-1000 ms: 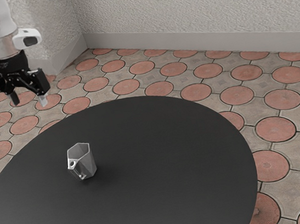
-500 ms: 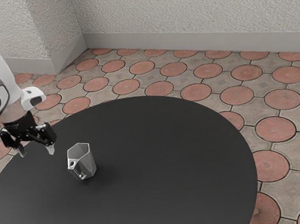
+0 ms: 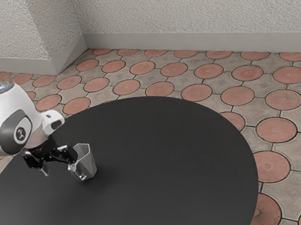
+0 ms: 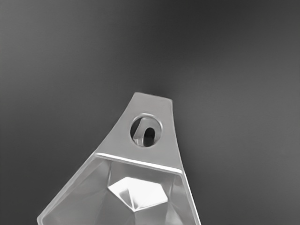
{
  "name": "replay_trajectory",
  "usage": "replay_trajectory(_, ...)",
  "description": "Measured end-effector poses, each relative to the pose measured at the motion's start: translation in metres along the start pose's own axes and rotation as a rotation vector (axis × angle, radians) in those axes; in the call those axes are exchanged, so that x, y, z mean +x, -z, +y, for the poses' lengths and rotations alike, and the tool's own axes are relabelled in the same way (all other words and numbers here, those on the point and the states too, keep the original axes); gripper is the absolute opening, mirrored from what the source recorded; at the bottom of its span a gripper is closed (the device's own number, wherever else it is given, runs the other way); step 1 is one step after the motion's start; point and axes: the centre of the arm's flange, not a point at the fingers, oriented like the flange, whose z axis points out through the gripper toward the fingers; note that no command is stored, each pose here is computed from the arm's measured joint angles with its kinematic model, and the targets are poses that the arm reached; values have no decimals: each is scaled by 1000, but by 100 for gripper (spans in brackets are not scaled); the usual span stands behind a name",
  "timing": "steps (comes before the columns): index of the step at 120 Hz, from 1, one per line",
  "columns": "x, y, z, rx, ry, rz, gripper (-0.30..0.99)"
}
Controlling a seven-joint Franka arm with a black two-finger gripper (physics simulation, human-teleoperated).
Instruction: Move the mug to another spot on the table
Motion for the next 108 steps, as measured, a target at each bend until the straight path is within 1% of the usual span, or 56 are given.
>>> replay_trajectory(13, 4, -11, -2, 1, -8, -5, 69)
replay_trajectory(27, 10, -24, -4, 32, -63, 0, 69)
replay_trajectory(41, 21, -37, -10, 42, -109, 22, 68)
replay_trajectory(61, 32, -38, -8, 13, -120, 66, 67)
replay_trajectory(82, 33, -48, 1, -11, -144, 70, 65)
replay_trajectory(108, 35, -64, -1, -18, -174, 68, 64)
